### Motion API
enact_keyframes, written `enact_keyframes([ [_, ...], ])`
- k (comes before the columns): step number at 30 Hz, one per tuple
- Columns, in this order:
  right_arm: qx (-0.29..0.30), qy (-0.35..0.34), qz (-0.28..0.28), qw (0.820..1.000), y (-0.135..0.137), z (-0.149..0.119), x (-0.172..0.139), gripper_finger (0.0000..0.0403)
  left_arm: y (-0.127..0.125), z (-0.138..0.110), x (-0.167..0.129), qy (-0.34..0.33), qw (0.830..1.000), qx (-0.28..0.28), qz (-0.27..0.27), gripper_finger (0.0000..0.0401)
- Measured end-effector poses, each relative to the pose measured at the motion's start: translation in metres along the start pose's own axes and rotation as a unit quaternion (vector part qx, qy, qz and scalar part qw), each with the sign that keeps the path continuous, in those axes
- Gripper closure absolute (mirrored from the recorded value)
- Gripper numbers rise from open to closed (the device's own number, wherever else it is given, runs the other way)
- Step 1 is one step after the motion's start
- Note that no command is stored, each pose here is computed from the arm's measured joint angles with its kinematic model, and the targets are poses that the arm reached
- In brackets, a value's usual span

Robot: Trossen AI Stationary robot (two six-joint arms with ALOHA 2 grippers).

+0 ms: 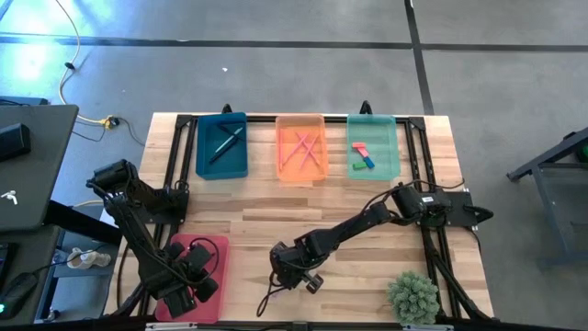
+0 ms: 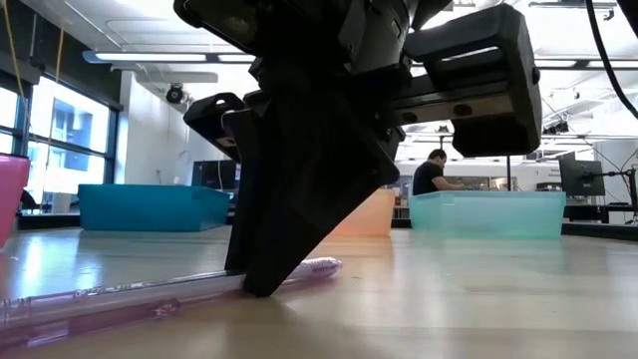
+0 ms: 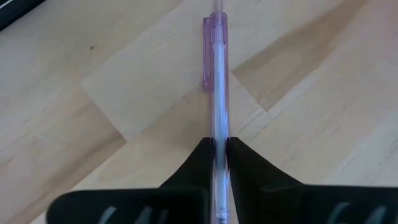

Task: Sort crayons/erasers/pens/pencils in bins
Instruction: Put the purple pen into the blue bin

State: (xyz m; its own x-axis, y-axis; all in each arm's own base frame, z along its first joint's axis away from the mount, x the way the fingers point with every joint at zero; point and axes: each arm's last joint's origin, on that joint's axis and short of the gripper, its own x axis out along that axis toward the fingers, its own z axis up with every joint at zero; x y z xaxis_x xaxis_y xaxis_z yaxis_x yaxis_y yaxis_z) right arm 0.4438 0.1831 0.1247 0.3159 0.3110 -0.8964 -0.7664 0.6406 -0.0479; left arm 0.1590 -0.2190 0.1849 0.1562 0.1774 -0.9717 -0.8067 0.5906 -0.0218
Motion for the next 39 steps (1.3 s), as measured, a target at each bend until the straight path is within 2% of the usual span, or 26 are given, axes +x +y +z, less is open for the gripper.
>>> enact_keyframes([
  [11, 0.005, -0.010, 0.020, 1.000, -0.001, -0.001, -0.004, 0.0393, 0.000, 0.000, 0.000, 0.005, 1.000, 0.000, 0.002, 0.0300],
  [22, 0.034, -0.009, 0.018, 0.999, -0.011, -0.002, -0.039, 0.0395, 0.000, 0.000, 0.000, 0.006, 1.000, 0.001, 0.001, 0.0300],
  [32, 0.055, 0.022, 0.020, 0.998, -0.017, -0.012, -0.043, 0.0395, 0.000, -0.001, 0.000, 0.006, 1.000, 0.013, 0.001, 0.0300],
  [39, 0.068, 0.033, 0.018, 0.997, -0.023, -0.017, -0.063, 0.0395, 0.000, 0.000, 0.000, -0.002, 1.000, 0.022, 0.001, 0.0300],
])
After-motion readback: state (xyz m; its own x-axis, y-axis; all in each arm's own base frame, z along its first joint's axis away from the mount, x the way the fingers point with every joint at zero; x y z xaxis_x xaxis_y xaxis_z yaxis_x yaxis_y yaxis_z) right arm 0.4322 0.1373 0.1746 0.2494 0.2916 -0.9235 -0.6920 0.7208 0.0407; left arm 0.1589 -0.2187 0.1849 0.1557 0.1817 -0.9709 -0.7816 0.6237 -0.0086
